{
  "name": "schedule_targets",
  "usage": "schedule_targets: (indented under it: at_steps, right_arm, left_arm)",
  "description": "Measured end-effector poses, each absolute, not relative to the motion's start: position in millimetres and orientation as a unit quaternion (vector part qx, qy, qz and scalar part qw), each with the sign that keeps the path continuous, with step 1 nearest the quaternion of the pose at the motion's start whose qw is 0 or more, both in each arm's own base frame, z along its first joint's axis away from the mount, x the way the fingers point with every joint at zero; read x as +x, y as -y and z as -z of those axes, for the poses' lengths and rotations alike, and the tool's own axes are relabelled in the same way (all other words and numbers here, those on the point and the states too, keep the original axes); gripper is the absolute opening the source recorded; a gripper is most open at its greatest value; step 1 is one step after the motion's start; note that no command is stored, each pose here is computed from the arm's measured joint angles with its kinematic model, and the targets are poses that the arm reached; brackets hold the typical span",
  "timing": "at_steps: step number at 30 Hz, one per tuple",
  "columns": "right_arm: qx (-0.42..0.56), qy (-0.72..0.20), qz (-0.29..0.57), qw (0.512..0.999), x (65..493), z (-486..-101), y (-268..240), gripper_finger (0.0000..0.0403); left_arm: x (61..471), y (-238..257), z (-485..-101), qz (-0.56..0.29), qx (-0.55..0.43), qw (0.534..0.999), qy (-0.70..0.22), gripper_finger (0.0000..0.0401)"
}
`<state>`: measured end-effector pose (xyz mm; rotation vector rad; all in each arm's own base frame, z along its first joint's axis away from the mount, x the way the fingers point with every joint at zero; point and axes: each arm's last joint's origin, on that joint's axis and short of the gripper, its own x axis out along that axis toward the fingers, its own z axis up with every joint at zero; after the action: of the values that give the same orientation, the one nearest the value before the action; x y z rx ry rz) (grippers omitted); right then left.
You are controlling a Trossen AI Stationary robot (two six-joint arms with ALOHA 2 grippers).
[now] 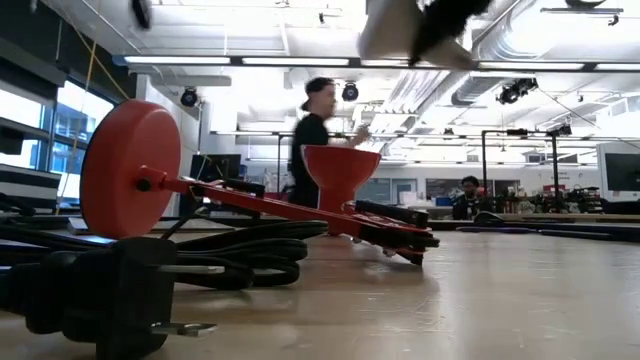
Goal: Screw lightbulb
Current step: Insert the lightbulb into the red lamp
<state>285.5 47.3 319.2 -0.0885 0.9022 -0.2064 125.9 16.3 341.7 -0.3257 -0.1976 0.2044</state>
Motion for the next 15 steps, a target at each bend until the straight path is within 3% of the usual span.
schedule_targets:
  at_steps: [6,15]
  right_arm:
    - [-0.010,-0.353,0.132,0.926,296,-362,-26,0.0155]
    - [-0.019,-0.319,0.128,0.939,298,-384,-17,0.0155]
  left_arm:
    - [193,-20,-392,-0.065,-0.051,0.996,-0.046,0.0051]
    - [240,-27,-460,-0.028,0.119,0.975,-0.185,0.0207]
